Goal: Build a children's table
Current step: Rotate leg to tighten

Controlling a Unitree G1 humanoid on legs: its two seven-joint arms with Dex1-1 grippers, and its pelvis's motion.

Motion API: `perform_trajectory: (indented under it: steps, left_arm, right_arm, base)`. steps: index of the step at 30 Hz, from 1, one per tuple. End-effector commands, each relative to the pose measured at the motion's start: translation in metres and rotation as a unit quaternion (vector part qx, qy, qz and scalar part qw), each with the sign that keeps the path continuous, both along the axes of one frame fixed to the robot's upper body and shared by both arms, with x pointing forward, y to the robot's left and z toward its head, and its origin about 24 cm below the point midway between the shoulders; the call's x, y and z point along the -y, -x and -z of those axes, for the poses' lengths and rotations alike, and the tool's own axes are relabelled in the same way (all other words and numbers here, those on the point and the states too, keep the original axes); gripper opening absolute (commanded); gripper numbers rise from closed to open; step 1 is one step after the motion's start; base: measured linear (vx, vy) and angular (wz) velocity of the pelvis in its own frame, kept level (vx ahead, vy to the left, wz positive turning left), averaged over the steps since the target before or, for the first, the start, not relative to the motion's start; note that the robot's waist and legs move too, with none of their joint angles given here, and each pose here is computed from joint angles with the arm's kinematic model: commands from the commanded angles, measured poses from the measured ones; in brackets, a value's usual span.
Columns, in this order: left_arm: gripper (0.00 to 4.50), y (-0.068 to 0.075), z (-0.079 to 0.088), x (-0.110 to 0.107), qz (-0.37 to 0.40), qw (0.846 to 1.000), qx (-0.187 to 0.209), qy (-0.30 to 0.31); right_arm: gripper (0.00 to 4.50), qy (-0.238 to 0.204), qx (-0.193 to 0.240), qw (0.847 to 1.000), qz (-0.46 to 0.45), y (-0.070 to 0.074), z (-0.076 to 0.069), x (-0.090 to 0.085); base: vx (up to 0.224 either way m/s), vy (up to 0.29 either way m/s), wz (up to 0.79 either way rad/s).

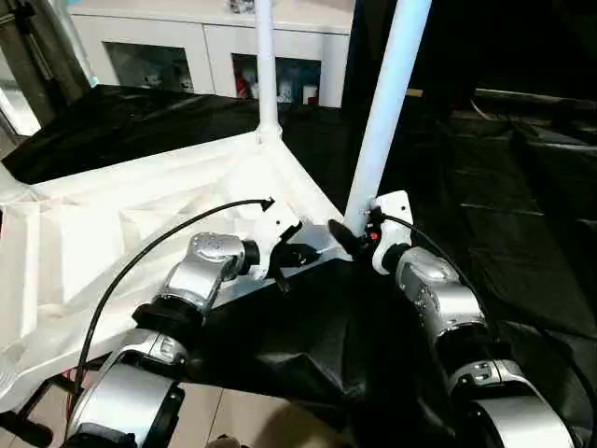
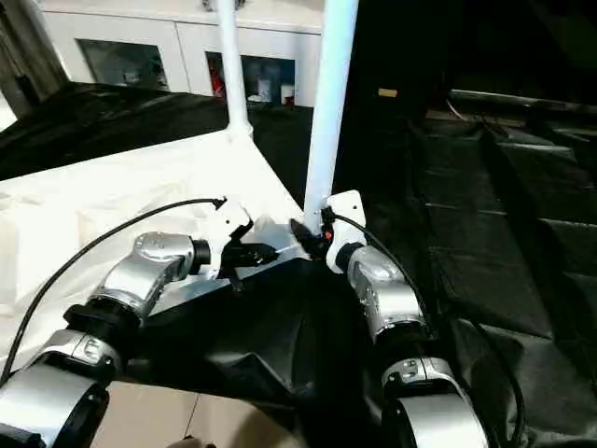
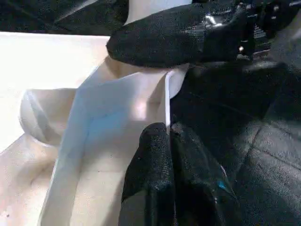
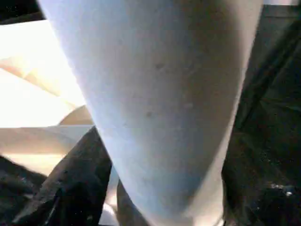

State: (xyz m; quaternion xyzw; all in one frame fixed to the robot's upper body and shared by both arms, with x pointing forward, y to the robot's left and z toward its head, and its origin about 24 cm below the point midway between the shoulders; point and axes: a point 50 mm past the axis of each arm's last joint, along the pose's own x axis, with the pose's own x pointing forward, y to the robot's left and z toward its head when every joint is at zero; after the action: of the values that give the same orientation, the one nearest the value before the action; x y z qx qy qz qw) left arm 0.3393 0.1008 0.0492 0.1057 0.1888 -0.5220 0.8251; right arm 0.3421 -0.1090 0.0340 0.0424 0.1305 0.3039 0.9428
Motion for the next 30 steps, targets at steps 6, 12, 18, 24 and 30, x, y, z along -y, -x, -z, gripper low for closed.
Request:
perform_trajectory:
  steps: [6,12,18,24,30]
  left_arm:
    - [0.0,0.012,-0.021,0.013,0.135,0.99,0.035,0.034]
    - [0.0,0.016,-0.019,0.001,0.168,0.985,0.025,0.019]
    - [0.0,0.023,-0.021,-0.008,0.221,0.975,-0.001,0.016]
    - [0.0,0.027,-0.02,-0.01,0.24,0.971,-0.012,0.013]
    - [0.0,0.023,-0.018,-0.008,0.212,0.977,-0.002,0.014]
  right_arm:
    - [3.7,-0.011,-0.012,0.962,-0.272,0.034,0.003,-0.028]
    - [3.7,0.007,-0.031,0.935,-0.353,0.047,0.002,-0.011]
    - [3.56,0.036,-0.068,0.902,-0.425,0.061,0.005,0.005]
    - [3.25,0.04,-0.079,0.895,-0.436,0.061,0.004,0.006]
    - [2.72,0.032,-0.074,0.907,-0.413,0.059,0.007,0.001]
  base:
    - [0.0,0.0,0.0]
    - [0.0,0.0,0.0]
    - [0.0,0.0,0.0]
    - [0.0,0.0,0.0]
    - [0.0,0.0,0.0]
